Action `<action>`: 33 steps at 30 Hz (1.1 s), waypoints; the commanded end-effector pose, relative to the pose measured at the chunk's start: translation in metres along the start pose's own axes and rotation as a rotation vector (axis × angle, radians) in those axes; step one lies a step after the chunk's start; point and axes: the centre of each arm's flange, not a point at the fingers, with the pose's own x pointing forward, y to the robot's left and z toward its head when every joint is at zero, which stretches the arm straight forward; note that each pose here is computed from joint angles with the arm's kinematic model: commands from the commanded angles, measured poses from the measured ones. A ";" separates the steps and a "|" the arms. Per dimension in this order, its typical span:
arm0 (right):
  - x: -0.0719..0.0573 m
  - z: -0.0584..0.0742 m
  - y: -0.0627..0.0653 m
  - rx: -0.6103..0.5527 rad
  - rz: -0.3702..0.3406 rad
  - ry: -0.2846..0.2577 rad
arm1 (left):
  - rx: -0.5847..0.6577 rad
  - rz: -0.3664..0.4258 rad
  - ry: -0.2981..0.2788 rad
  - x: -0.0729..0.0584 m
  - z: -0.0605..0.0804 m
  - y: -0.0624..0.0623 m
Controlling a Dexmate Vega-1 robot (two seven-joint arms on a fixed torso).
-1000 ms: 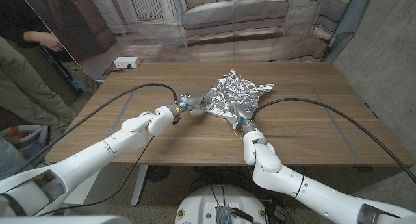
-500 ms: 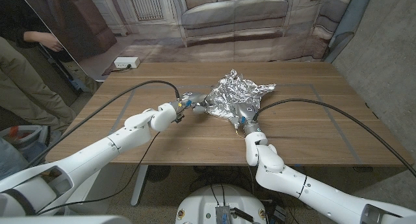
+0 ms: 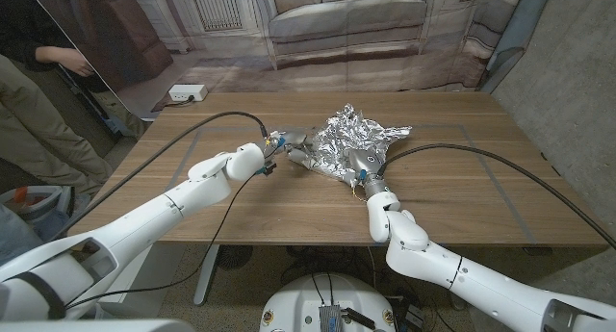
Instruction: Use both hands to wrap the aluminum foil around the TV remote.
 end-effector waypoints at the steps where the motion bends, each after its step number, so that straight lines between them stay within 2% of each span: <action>1: 0.009 -0.007 -0.019 0.079 0.090 -0.028 | -0.089 -0.071 0.007 0.014 0.015 0.044; 5: 0.014 -0.010 -0.027 0.119 0.137 -0.025 | -0.121 -0.101 0.016 0.019 0.016 0.051; 11: 0.029 -0.023 -0.042 0.221 0.269 0.004 | -0.189 -0.178 0.039 0.027 0.016 0.057; 18: 0.041 -0.036 -0.050 0.360 0.417 0.034 | -0.264 -0.253 0.081 0.037 0.012 0.065; 22: 0.047 -0.045 -0.052 0.455 0.487 0.053 | -0.320 -0.312 0.101 0.047 0.009 0.071; 27: 0.053 -0.056 -0.050 0.565 0.560 0.081 | -0.346 -0.335 0.147 0.058 0.006 0.079; 33: 0.057 -0.070 -0.045 0.660 0.608 0.111 | -0.293 -0.355 0.183 0.071 0.010 0.083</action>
